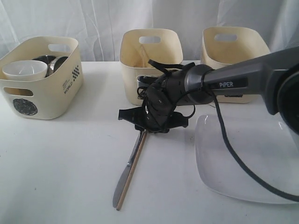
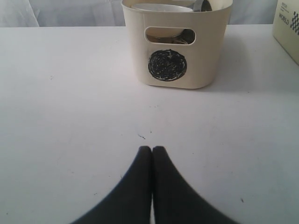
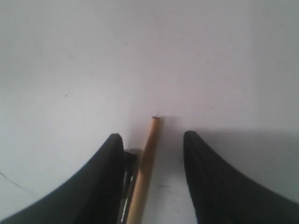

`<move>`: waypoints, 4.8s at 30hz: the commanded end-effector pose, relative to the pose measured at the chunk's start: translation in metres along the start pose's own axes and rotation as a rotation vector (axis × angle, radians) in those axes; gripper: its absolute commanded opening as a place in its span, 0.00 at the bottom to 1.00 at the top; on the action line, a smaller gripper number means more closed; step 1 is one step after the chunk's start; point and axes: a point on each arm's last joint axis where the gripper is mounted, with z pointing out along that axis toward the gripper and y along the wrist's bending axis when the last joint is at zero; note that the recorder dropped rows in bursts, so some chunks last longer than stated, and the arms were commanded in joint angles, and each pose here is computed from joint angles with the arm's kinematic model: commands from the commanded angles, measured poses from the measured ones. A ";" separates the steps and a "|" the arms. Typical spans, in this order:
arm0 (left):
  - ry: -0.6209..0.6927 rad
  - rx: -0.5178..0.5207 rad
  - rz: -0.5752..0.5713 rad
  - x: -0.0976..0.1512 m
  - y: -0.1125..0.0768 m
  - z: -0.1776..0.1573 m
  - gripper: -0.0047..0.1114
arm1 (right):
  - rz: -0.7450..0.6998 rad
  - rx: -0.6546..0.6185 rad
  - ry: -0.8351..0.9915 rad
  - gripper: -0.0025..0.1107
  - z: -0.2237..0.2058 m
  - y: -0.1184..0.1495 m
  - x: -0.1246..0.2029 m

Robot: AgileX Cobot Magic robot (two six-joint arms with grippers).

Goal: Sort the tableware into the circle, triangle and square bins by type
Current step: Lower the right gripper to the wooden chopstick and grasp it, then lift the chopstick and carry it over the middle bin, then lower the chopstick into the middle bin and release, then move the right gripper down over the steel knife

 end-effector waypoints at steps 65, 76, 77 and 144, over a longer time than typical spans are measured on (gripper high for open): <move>0.000 0.001 -0.007 0.001 0.000 0.000 0.04 | -0.056 0.002 0.155 0.02 -0.028 -0.028 0.077; 0.000 0.001 -0.007 0.001 0.000 0.000 0.04 | 0.039 -0.353 -0.504 0.02 -0.175 -0.048 -0.028; 0.000 0.001 -0.007 0.001 0.000 0.000 0.04 | 0.058 -0.362 -0.551 0.02 -0.179 -0.055 -0.037; 0.000 0.001 -0.007 0.001 0.000 0.000 0.04 | -0.510 -0.108 0.016 0.38 -0.092 0.053 0.001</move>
